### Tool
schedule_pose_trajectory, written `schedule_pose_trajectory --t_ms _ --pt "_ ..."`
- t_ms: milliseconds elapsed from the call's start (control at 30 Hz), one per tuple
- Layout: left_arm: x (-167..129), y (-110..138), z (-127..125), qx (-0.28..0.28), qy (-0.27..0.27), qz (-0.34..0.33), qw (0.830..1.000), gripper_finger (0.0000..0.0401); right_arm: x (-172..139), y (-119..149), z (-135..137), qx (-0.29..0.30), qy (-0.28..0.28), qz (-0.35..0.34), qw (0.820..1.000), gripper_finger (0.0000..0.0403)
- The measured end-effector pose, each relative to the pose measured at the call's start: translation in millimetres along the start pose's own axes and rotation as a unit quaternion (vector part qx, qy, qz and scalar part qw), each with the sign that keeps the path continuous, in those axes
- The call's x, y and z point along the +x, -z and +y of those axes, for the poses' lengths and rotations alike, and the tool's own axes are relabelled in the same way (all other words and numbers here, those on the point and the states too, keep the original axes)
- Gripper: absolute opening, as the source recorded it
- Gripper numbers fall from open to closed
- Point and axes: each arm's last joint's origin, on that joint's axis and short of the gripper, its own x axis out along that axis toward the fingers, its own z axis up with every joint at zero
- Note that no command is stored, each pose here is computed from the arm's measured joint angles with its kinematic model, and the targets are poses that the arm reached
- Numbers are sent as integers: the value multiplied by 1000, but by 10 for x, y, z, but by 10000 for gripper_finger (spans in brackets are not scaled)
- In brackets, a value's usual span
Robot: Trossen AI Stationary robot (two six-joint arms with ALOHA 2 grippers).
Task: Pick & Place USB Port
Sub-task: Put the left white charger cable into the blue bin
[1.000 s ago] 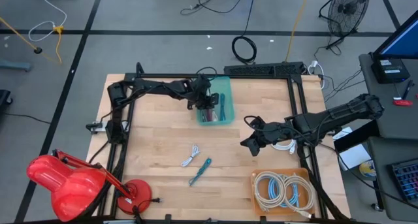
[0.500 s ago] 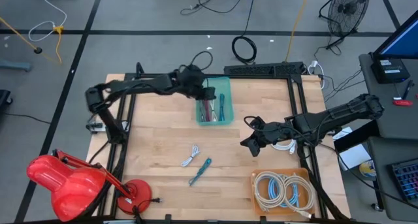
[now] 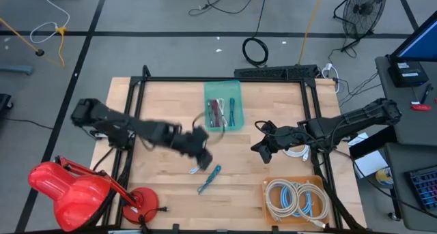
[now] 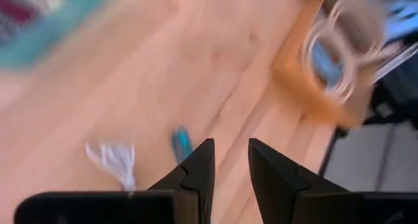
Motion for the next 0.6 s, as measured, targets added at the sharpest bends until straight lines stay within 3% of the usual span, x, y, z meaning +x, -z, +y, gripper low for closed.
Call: schedule_pose_trajectory --t_ms 133,267,433,600 --pt "92 474 -131 14 -61 43 997 93 0 0 0 -4 0 0 1000 7" --pt "200 746 -150 42 -104 80 990 93 -1 -1 -1 -13 0 0 1000 14" --pt "516 877 -69 85 -149 119 978 104 -1 -9 11 -12 -5 -5 1000 22" --pt "820 816 109 84 -185 152 967 161 -1 -10 13 -7 -6 -5 1000 29"
